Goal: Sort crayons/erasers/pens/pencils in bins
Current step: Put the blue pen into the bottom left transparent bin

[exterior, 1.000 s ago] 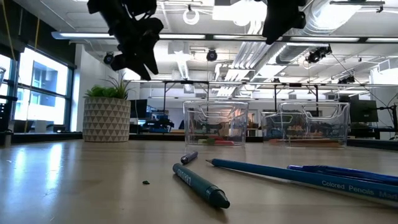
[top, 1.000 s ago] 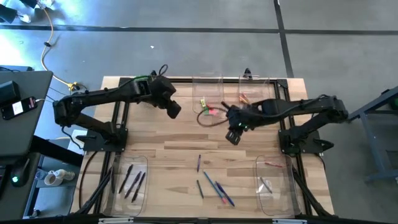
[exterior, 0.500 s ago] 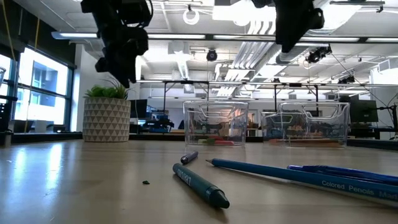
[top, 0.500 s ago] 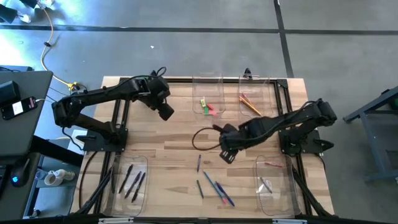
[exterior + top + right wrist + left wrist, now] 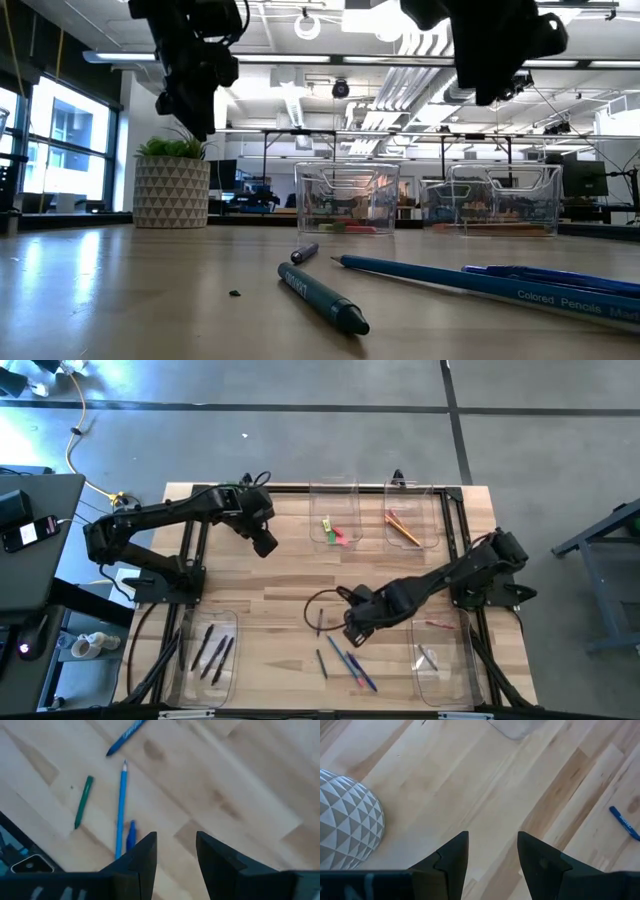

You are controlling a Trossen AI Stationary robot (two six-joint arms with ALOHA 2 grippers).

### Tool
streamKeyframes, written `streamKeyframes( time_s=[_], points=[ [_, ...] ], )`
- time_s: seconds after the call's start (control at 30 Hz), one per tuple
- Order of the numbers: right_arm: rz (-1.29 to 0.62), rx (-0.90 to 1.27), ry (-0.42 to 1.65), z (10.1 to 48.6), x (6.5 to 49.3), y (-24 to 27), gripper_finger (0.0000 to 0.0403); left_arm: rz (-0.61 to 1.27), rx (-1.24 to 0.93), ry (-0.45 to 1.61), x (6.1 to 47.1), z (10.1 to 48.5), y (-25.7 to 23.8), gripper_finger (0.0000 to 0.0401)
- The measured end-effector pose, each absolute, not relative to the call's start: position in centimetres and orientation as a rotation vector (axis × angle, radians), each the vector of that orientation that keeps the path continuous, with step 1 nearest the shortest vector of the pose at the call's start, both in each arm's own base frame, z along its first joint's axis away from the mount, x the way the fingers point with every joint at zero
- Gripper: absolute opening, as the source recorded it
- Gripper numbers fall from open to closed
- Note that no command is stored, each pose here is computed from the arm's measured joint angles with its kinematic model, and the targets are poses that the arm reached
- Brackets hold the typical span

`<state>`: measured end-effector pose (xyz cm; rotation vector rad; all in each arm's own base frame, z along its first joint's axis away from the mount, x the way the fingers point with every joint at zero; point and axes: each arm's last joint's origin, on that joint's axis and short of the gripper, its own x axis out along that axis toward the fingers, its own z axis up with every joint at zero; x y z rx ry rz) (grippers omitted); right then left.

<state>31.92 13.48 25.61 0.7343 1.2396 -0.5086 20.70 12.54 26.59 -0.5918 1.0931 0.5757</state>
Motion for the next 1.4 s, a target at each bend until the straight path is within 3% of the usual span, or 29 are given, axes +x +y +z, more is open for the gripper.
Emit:
streamKeyframes(
  time_s=[0.33, 0.73, 1.4],
  points=[
    [-0.466, 0.810, 1.280, 22.7, 32.8, 17.3, 0.0129, 0.575, -0.591, 1.093, 20.7, 26.6, 12.5, 0.0158],
    [-0.402, 0.736, 1.336, 18.5, 32.6, 21.8, 0.0129, 0.565, -0.575, 1.096, 20.7, 26.6, 12.5, 0.0158],
    [-0.401, 0.727, 1.354, 15.1, 32.9, 23.8, 0.0129, 0.560, -0.568, 1.098, 20.7, 26.6, 12.5, 0.0158]
  ],
)
